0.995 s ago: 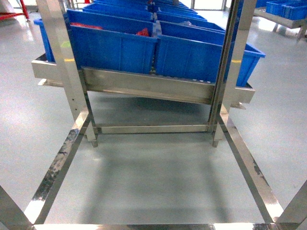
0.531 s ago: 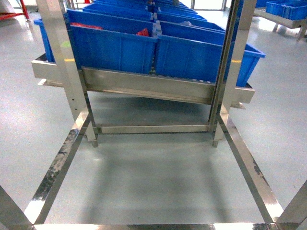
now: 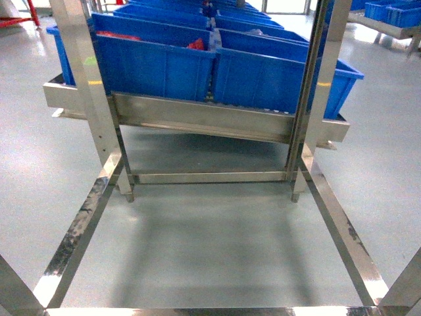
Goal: Pick capacitor and pack into box
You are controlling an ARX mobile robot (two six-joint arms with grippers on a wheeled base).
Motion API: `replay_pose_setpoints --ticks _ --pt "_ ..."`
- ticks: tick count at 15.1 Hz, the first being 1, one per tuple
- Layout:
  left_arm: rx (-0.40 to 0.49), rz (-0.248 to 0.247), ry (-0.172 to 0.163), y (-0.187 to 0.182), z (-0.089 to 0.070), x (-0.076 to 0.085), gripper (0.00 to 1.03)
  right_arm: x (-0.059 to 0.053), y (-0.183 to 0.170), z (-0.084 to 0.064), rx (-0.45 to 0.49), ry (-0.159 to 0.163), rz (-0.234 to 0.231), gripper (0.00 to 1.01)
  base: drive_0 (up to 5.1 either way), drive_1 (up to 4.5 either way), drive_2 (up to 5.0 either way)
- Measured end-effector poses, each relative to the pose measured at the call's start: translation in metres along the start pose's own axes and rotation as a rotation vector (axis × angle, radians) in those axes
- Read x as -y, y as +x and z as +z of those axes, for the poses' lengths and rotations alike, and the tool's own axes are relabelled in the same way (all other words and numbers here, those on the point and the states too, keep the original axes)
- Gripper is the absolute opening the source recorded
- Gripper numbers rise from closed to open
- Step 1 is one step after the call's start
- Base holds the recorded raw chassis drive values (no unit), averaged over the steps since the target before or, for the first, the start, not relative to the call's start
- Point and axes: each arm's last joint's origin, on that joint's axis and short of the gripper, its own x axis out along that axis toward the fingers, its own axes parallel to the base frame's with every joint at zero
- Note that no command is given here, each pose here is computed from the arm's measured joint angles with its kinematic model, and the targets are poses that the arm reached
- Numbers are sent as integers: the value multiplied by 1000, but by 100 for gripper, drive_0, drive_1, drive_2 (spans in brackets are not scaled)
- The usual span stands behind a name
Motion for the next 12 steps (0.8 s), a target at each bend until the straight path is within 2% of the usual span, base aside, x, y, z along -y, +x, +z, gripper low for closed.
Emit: replay_pose_setpoints --ticks 12 --pt "-2 0 0 0 0 0 98 0 0 0 -1 0 0 98 0 0 0"
